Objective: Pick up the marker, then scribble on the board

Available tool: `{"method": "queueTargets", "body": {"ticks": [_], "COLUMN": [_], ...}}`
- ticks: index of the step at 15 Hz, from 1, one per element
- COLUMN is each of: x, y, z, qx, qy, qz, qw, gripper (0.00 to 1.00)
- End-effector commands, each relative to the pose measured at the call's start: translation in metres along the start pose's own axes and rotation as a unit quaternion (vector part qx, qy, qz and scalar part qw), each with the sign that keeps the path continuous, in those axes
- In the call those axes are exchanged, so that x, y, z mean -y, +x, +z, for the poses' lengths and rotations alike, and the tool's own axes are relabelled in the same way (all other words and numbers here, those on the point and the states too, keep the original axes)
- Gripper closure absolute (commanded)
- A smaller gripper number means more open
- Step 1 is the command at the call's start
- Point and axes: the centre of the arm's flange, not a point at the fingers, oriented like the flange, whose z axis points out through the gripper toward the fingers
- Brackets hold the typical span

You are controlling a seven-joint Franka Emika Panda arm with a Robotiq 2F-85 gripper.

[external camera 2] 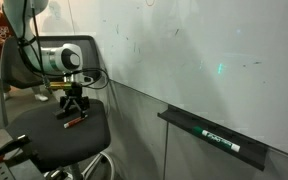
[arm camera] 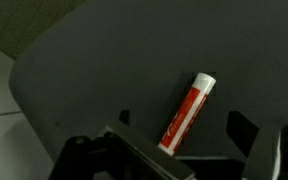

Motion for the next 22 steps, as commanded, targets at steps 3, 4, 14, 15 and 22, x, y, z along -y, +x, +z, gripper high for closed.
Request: {"method": "queueTargets", "body": {"ticks": [3, 4, 14, 15, 22], "x": [-0.013, -0.014, -0.01, -0.01, -0.011], "y": [0.02, 0.023, 0.033, 0.034, 0.028], "z": [0.007, 0.01, 0.023, 0.023, 0.022], "qx": [0.02, 0.023, 0.051, 0.053, 0.053], "qy": [0.003, 0.002, -0.012, -0.012, -0.006], "qz": [-0.006, -0.004, -0.006, -0.006, 0.0], "qw": [0.9998, 0.9997, 0.9986, 0.9985, 0.9986], "gripper": [0.0, 0.0, 0.42, 0.49, 1.0]}}
